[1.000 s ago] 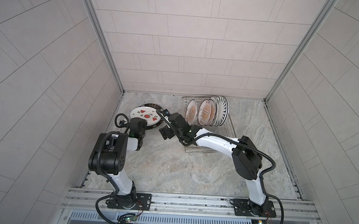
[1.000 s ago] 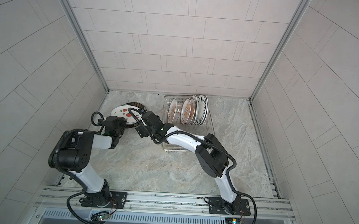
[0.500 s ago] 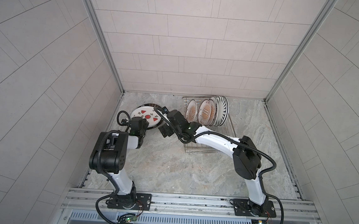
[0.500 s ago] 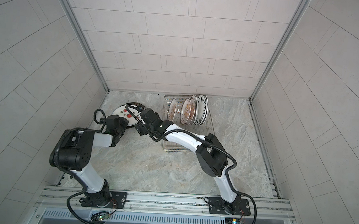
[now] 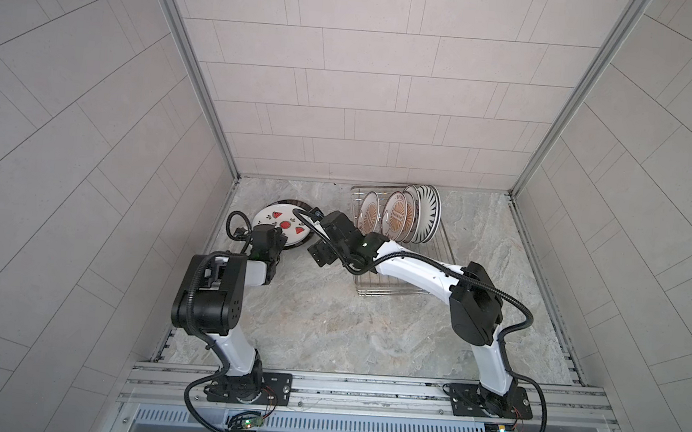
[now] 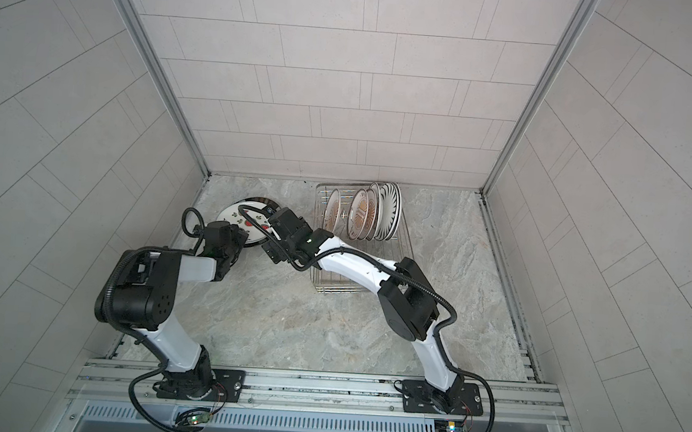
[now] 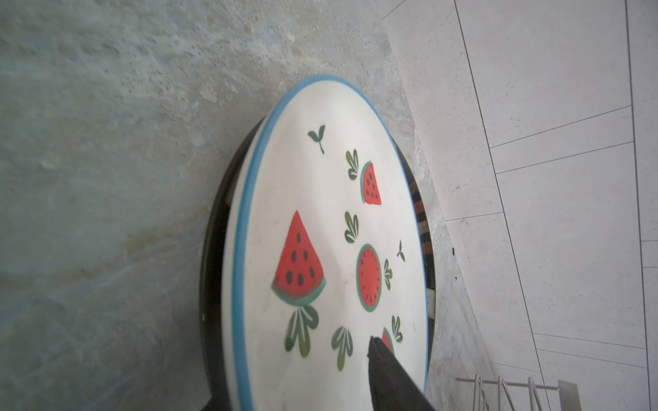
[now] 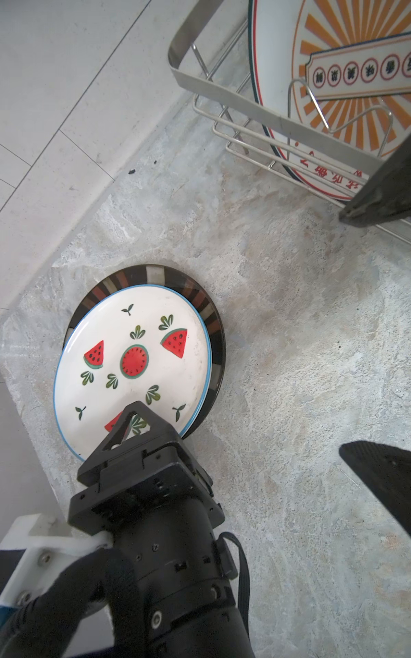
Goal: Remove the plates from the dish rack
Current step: 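Open the left gripper and withdraw it from the stacked plates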
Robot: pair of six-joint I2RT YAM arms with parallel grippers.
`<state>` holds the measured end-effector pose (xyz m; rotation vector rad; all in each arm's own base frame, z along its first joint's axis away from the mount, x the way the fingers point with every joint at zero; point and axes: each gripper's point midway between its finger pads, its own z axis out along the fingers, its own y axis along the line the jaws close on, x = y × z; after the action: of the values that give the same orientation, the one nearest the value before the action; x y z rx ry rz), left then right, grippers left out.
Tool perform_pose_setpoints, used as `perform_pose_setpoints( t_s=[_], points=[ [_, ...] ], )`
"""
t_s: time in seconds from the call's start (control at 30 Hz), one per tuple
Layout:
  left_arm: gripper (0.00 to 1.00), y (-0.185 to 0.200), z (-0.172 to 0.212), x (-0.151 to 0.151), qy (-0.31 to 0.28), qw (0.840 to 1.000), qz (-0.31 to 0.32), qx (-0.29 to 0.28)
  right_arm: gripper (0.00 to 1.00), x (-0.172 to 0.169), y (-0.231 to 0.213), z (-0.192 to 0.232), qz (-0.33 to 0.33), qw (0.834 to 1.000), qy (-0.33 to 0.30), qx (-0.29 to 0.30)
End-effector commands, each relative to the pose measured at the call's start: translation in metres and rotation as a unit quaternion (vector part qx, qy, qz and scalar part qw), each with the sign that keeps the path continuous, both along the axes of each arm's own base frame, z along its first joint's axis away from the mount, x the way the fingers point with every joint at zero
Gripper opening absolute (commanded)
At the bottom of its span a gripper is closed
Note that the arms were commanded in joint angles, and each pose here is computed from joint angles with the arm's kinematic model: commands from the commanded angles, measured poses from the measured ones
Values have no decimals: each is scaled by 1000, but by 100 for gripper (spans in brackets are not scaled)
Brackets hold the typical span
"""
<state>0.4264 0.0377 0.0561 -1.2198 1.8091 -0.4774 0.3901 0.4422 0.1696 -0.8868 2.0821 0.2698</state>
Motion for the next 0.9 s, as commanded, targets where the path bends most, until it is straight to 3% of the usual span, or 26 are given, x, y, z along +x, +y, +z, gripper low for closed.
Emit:
perform_pose_setpoints(
  t_s=[0.0, 0.17, 0.57, 0.7, 0.87],
  points=[
    [52, 12, 2, -10, 11, 999, 19, 27, 96, 2, -5, -5, -7, 1000, -6, -21],
    [53, 21, 4, -17, 30, 997, 33, 58, 96, 2, -6, -1, -10, 1000, -9, -19],
    [53, 16, -3, -13, 33, 998, 18, 49, 96, 1, -5, -1, -8, 1000, -9, -15],
    [59, 21, 0, -19, 52, 996, 23, 68, 95, 1, -5, 1, -9, 1000, -10, -14],
    [59, 21, -4, -15, 38, 997, 24, 66, 95, 1, -6, 7, -15, 1000, -18, 4]
  ],
)
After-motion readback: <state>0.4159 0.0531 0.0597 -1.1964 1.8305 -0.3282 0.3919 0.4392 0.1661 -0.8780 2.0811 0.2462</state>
